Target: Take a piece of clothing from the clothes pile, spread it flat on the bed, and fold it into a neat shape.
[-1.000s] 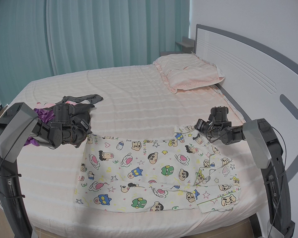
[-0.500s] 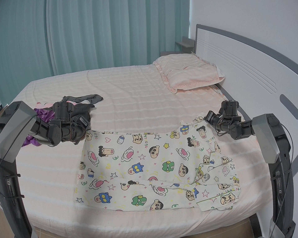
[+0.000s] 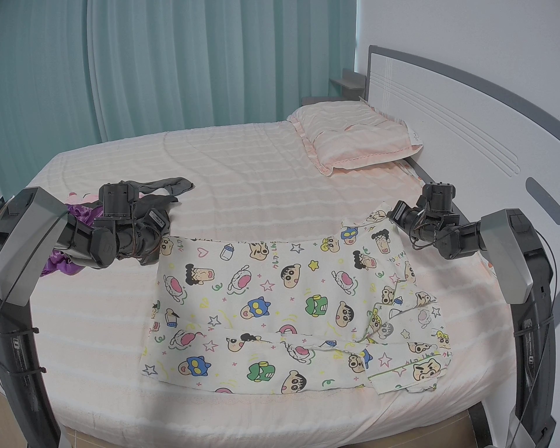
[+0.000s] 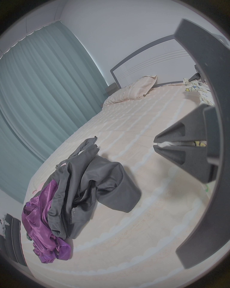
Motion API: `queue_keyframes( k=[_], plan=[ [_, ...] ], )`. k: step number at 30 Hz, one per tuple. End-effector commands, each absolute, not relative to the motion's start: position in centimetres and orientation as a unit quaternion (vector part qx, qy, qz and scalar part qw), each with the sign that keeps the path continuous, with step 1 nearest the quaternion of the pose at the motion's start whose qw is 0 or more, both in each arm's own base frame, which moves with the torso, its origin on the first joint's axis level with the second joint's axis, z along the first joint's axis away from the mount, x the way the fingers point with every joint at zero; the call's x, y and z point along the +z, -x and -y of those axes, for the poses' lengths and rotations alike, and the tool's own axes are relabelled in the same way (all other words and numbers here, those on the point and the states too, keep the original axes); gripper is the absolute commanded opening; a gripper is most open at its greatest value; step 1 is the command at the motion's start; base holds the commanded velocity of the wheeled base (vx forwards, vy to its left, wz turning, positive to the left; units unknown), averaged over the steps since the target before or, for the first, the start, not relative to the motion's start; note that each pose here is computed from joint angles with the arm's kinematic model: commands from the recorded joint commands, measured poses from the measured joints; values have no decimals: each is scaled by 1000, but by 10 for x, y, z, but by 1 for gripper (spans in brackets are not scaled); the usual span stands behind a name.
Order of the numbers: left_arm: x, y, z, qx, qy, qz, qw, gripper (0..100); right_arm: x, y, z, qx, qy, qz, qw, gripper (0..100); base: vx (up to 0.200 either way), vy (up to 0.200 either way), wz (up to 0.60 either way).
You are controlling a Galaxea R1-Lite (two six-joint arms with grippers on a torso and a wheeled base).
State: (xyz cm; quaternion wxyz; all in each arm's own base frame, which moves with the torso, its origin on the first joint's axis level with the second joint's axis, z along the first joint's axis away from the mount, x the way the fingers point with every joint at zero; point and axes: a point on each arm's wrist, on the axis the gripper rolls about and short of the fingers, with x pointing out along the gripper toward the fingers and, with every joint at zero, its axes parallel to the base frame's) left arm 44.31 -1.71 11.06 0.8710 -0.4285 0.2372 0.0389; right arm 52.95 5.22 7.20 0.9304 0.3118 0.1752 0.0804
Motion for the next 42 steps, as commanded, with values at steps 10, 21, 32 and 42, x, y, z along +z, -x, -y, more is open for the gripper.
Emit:
queue_keyframes(
  k=[10, 21, 32, 42],
  plan=[
    [119, -429, 22, 44, 426, -279, 860, 0, 99, -486, -41, 110, -316, -204, 920, 0, 0, 0, 0],
    [122, -391, 21, 8, 426, -319, 846, 0, 113, -417, -27, 156, -320, -215, 909, 0, 0, 0, 0],
    [102, -357, 18, -6, 387, -364, 847, 0, 106, -351, -26, 184, -322, -232, 899, 0, 0, 0, 0],
    [69, -344, 18, -12, 351, -387, 853, 0, 71, -313, -28, 195, -286, -267, 899, 0, 0, 0, 0]
  ],
)
